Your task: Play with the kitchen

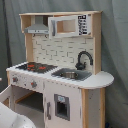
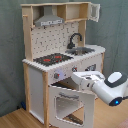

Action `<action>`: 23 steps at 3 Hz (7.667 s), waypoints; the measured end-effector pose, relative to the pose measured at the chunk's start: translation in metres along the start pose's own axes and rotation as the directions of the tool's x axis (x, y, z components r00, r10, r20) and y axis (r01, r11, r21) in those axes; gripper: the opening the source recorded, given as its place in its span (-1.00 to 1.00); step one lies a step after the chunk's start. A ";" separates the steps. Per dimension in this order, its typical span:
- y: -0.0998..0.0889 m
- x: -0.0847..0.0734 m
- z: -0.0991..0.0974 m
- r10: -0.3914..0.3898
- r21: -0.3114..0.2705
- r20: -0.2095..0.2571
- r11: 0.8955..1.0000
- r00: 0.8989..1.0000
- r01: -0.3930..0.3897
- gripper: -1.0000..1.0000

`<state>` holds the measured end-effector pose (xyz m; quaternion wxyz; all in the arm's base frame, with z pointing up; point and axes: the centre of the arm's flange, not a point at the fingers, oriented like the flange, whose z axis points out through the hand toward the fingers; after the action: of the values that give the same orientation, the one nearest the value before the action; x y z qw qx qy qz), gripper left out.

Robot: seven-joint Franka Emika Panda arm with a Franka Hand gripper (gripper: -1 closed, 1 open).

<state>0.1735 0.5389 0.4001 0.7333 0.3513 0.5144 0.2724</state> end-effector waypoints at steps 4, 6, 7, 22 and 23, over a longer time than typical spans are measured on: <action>-0.013 -0.043 0.026 -0.235 -0.006 0.026 0.972 0.972 0.235 1.00; -0.035 -0.068 0.071 -0.230 0.067 -0.027 0.971 0.973 0.231 1.00; -0.050 -0.075 0.090 -0.230 0.101 -0.070 0.967 0.971 0.236 1.00; -0.182 -0.043 0.186 -0.215 -0.053 -0.280 0.977 0.936 0.208 1.00; -0.183 -0.029 0.190 -0.194 -0.045 -0.292 0.981 0.936 0.189 1.00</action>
<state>0.3508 0.3614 0.3131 0.6740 0.2492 0.6476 0.2533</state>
